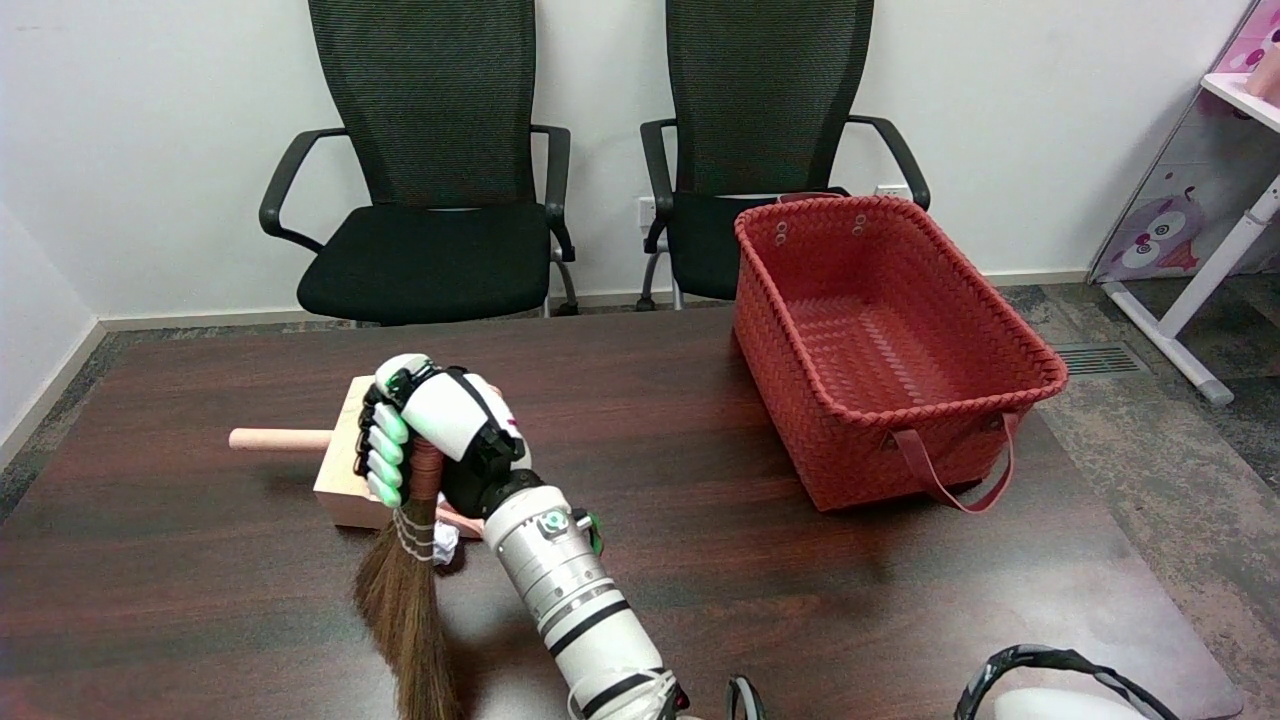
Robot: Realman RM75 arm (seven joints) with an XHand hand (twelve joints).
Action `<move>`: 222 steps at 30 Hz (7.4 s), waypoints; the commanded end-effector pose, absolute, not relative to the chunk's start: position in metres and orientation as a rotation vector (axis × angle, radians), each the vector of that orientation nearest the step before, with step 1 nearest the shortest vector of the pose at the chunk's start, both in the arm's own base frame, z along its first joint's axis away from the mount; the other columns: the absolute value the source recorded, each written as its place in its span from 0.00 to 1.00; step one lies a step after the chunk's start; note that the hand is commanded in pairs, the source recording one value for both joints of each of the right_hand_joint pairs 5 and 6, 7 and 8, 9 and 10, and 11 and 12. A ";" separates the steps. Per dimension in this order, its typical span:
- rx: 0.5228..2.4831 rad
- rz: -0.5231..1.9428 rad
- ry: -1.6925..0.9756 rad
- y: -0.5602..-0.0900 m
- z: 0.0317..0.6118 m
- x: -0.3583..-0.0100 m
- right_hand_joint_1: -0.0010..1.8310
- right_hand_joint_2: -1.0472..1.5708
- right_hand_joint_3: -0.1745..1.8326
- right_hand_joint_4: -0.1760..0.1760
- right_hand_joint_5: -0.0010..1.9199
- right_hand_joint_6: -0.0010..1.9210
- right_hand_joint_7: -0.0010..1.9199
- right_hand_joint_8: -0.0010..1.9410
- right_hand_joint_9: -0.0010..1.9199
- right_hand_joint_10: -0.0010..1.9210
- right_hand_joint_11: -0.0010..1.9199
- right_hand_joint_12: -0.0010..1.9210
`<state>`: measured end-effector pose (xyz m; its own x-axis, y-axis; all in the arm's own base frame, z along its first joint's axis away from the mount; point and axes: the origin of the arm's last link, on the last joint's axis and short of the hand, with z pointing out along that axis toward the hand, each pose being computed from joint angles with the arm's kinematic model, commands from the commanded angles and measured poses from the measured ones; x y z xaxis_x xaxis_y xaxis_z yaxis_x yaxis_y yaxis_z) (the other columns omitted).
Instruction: Sweep the paper ball into the dustpan.
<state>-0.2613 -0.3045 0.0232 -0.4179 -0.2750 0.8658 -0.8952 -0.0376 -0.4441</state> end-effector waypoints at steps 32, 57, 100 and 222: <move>1.296 1.463 -1.342 -0.305 0.098 -0.263 0.35 1.00 0.95 0.63 1.00 1.00 1.00 0.99 1.00 1.00 1.00 1.00; 1.425 1.343 -1.419 -0.329 0.156 -0.229 0.36 1.00 0.96 0.63 1.00 1.00 1.00 0.99 1.00 1.00 1.00 1.00; 1.418 1.785 -0.917 -0.267 0.234 -0.148 0.34 0.99 1.00 0.65 1.00 1.00 1.00 0.99 1.00 1.00 1.00 1.00; 1.339 1.242 -0.714 -0.347 0.057 -0.272 0.30 1.00 0.96 0.74 1.00 1.00 1.00 0.99 1.00 1.00 1.00 1.00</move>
